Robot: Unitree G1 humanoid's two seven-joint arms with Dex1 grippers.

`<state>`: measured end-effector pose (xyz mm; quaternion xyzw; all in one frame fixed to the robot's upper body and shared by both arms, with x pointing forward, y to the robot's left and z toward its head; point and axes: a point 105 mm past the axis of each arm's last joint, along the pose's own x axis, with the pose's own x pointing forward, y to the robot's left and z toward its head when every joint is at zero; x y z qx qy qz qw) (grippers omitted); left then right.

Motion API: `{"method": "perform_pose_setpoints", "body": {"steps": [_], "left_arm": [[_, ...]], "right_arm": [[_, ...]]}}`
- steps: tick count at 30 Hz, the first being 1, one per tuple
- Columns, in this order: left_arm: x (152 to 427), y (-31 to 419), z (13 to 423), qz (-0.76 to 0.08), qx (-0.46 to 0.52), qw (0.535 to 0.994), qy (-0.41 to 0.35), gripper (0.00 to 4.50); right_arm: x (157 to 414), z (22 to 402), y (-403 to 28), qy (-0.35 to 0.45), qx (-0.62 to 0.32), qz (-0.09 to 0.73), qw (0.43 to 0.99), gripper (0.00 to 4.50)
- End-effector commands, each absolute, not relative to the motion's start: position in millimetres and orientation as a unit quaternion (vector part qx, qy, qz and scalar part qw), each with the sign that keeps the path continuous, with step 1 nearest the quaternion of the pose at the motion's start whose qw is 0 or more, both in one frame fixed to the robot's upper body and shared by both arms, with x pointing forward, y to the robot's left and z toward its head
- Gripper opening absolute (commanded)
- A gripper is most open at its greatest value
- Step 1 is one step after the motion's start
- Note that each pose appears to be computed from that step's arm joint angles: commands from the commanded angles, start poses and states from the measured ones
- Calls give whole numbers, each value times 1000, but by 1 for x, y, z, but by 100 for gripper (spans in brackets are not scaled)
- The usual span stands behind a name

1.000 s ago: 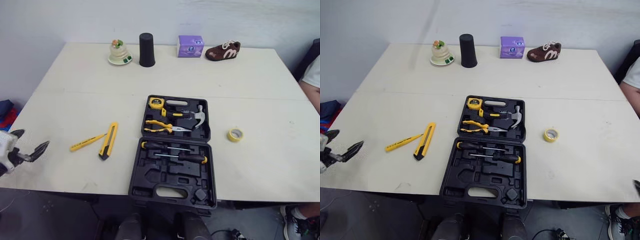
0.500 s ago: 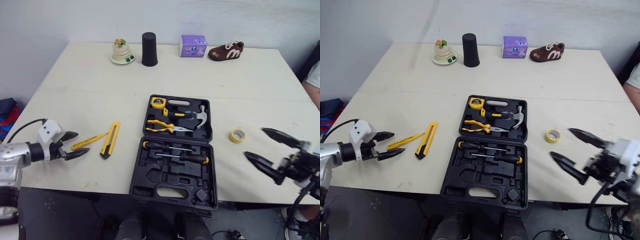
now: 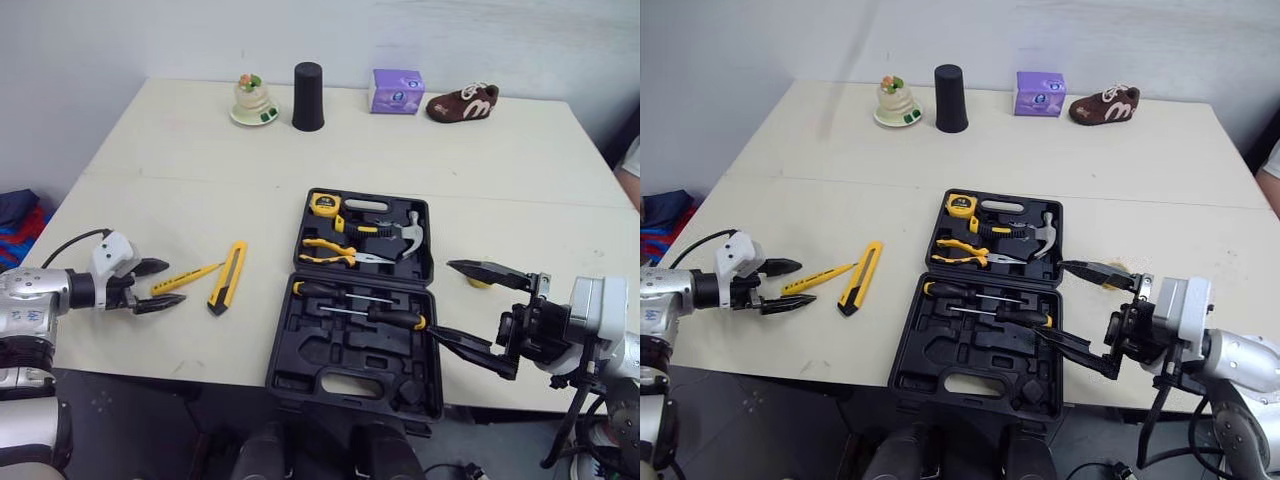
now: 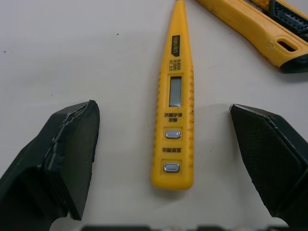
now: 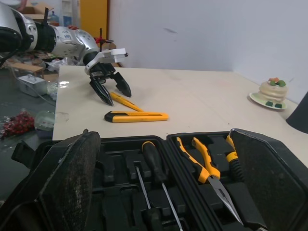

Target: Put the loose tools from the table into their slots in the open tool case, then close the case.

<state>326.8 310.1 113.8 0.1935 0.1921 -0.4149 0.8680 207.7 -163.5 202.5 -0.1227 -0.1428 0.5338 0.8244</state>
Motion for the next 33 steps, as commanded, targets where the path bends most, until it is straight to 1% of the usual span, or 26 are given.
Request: {"method": "perform_pose_setpoints", "body": {"steps": [1, 2, 5, 6, 7, 8, 11, 15, 18, 20, 24, 26, 30, 33], "left_arm": [[322, 299, 101, -444, 183, 854, 199, 361], [322, 298, 101, -447, 181, 853, 199, 324], [321, 297, 100, -451, 177, 852, 199, 174], [321, 297, 101, -453, 175, 851, 198, 132], [320, 296, 101, -456, 174, 850, 197, 77], [320, 298, 101, -454, 176, 850, 199, 56], [320, 303, 104, -442, 177, 857, 196, 57], [322, 306, 119, -432, 189, 868, 158, 57], [324, 309, 152, -419, 222, 874, 105, 57], [322, 302, 169, -428, 236, 869, 73, 57], [308, 261, 188, -503, 255, 825, 40, 57], [301, 232, 194, -543, 269, 794, 31, 57], [291, 168, 194, -622, 274, 732, 41, 57], [288, 134, 192, -652, 299, 695, 45, 57]], "right_arm": [[203, 209, -159, -161, -133, 541, 815, 450], [203, 209, -159, -161, -132, 541, 815, 450], [204, 208, -159, -159, -133, 541, 815, 450], [204, 207, -160, -158, -134, 541, 815, 450], [204, 207, -160, -158, -134, 541, 815, 450], [205, 207, -160, -158, -135, 541, 815, 450], [207, 206, -159, -157, -137, 540, 816, 450], [207, 205, -160, -153, -144, 536, 818, 450], [206, 201, -166, -142, -158, 529, 821, 450], [205, 198, -170, -134, -161, 524, 825, 450], [206, 194, -177, -117, -172, 519, 829, 450], [207, 191, -182, -105, -173, 516, 832, 450], [206, 184, -188, -79, -174, 524, 830, 450], [207, 181, -192, -68, -184, 519, 832, 450]]}}
